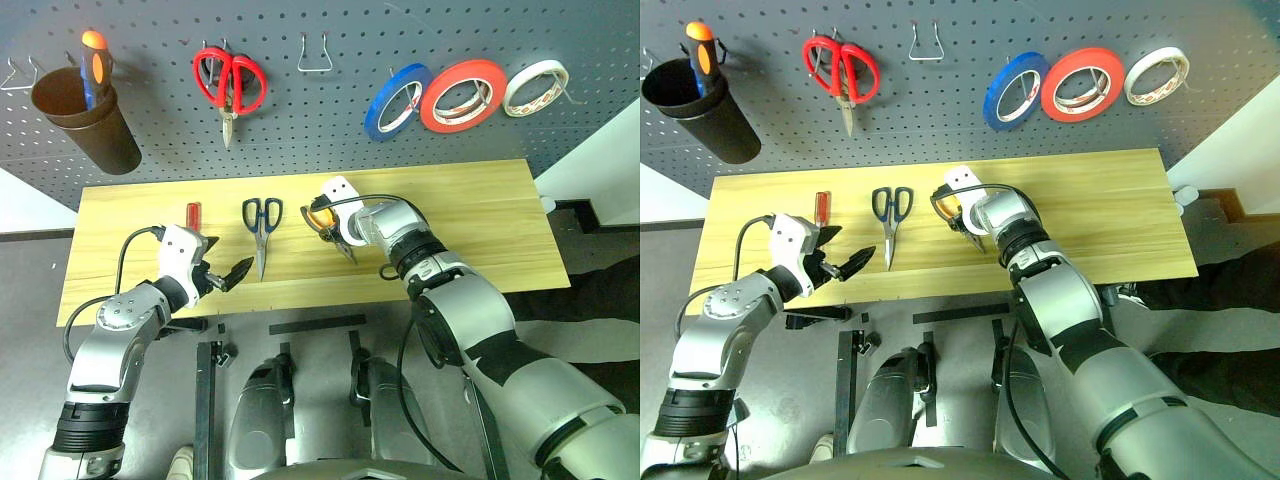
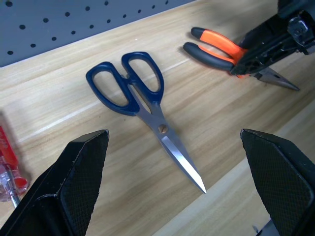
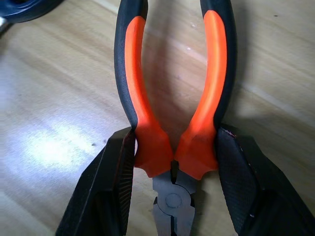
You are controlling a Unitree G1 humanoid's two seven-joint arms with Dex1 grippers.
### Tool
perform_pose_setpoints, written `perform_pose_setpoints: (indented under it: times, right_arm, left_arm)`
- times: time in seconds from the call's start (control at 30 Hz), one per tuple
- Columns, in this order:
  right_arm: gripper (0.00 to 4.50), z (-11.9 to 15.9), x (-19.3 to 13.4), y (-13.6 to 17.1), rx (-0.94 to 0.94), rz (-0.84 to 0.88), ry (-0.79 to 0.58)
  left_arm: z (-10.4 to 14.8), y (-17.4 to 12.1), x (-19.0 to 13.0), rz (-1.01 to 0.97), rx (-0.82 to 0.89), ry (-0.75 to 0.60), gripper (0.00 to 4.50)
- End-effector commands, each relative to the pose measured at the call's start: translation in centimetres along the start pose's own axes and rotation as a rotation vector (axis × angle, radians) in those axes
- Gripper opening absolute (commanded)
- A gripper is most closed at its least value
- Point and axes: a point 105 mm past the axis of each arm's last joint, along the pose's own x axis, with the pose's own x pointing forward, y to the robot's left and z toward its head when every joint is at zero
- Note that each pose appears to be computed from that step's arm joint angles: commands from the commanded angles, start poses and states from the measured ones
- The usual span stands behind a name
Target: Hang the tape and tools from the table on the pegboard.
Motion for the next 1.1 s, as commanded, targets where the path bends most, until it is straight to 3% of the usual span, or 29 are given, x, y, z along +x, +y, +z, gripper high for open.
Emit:
perform_pose_setpoints:
  times: [0.03, 0.4, 0.8, 1.1]
  right_arm:
    - [2.06, 1.6, -1.0, 0.4, -0.001, 0.069, -0.049]
    - [2.06, 2.5, -6.1, 0.6, 0.011, 0.274, -0.17]
    - [2.06, 5.3, -12.3, 0.2, 0.009, 0.349, -0.455]
    - [2.06, 8.8, -17.3, 2.2, -0.025, 0.463, -0.687]
  left_arm:
    - [1.6, 0.5, -0.6, 0.014, 0.031, -0.071, 4.5]
    - [2.9, 1.6, -2.0, 0.052, 0.075, -0.17, 4.5]
    - [5.5, 1.8, -2.8, 0.036, 0.094, -0.345, 4.5]
    - [7.4, 0.7, -3.2, -0.046, 0.104, -0.446, 4.5]
